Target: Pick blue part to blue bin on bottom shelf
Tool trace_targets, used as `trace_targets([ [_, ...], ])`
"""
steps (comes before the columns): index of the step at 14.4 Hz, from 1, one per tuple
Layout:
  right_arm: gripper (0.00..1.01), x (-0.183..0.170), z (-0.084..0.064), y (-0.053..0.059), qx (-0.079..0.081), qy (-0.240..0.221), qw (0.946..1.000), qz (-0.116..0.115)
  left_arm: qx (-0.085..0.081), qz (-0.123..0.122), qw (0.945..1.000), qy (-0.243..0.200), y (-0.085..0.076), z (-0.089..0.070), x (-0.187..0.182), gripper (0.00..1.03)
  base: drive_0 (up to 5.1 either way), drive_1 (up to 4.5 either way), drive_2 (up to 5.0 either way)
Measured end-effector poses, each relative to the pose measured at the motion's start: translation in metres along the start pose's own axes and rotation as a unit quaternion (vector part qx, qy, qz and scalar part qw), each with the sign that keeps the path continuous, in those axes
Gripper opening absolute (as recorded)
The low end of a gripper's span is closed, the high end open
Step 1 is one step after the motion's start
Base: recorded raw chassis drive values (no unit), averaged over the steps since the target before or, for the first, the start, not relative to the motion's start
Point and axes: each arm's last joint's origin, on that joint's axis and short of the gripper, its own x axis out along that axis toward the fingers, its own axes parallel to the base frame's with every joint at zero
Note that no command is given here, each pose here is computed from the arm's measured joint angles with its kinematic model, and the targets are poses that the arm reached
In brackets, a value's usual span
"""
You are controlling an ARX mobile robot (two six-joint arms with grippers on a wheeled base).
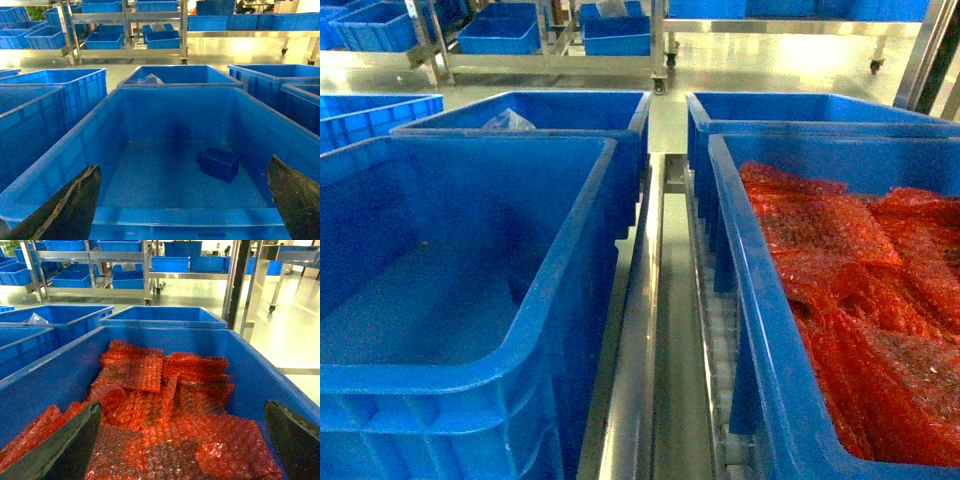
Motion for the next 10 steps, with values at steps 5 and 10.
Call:
trace_targets([
  [5,0.98,0.0000,0.0000,0.0000,0.000,0.000,1.0000,0.000,0.000,0.000,1.0000,0.000,0.0000,0.0000,0.0000,0.98,0.0,0.00,0.0],
  [10,0.98,0.0000,0.0000,0.0000,0.000,0.000,1.0000,0.000,0.000,0.000,1.0000,0.000,0.0000,0.0000,0.0000,0.98,0.0,0.00,0.0],
])
